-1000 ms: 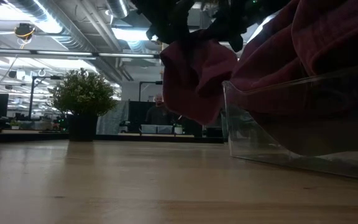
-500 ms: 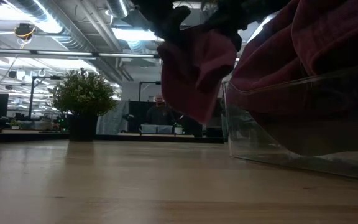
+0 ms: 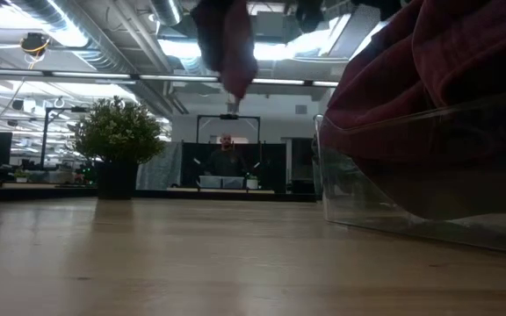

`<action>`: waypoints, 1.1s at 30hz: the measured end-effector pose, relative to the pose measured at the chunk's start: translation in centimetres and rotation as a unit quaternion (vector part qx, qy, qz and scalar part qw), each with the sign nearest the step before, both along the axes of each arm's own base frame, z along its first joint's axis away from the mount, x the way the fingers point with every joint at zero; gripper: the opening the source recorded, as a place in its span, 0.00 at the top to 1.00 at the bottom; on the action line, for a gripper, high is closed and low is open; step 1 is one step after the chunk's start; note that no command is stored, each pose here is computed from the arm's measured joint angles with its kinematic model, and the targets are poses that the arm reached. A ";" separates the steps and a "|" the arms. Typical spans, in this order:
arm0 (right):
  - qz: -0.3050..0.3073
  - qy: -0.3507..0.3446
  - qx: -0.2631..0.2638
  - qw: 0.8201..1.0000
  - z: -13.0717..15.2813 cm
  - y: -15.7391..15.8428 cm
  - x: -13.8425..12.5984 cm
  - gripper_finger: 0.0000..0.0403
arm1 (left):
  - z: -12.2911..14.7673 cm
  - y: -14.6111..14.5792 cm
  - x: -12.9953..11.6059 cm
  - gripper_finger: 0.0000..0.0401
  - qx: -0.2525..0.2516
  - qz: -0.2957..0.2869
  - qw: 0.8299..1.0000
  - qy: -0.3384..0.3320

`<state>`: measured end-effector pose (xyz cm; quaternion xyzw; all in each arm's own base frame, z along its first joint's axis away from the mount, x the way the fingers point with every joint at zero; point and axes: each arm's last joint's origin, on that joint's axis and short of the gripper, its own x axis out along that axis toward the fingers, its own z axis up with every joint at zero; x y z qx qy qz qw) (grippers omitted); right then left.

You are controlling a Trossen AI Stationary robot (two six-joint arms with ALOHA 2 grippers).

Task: Pick & Place hat
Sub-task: Put the red cap into the bottom transparent bin

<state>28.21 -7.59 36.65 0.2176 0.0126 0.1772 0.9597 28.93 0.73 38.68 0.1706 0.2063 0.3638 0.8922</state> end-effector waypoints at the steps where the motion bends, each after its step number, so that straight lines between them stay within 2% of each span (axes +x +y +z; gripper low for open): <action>1: -0.005 -0.013 -0.013 1.000 0.2 0.0 0.0 0.33 | 0.7 0.0 -0.6 0.99 -0.013 -0.030 0.999 -0.016; 5: -0.035 -0.046 -0.069 0.996 0.5 0.0 0.1 0.32 | 2.8 0.6 -2.8 0.99 -0.079 -0.157 0.982 -0.073; 8: -0.056 -0.062 -0.106 0.991 0.6 0.5 0.3 0.32 | 3.9 1.5 -4.3 0.99 -0.114 -0.205 0.966 -0.109; 12: -0.083 -0.077 -0.156 0.981 0.6 1.5 0.6 0.31 | 4.8 2.8 -5.4 0.99 -0.145 -0.199 0.957 -0.151; 15: -0.101 -0.087 -0.184 0.974 0.7 2.4 0.9 0.31 | 4.8 3.6 -5.3 0.99 -0.166 -0.200 0.951 -0.166; 19: -0.127 -0.088 -0.201 0.967 0.7 3.2 1.1 0.31 | 4.6 4.0 -3.8 0.99 -0.171 -0.229 0.940 -0.187; 24: -0.160 -0.080 -0.223 0.958 0.6 3.3 1.2 0.31 | 4.3 4.2 -1.5 0.99 -0.152 -0.271 0.928 -0.207; 28: -0.184 -0.074 -0.261 0.945 0.4 3.2 1.2 0.31 | 3.6 4.3 -0.6 0.99 -0.167 -0.267 0.928 -0.199; 33: -0.190 -0.050 -0.296 0.935 -0.1 3.1 1.2 0.31 | 3.6 4.4 -0.5 0.99 -0.185 -0.250 0.926 -0.215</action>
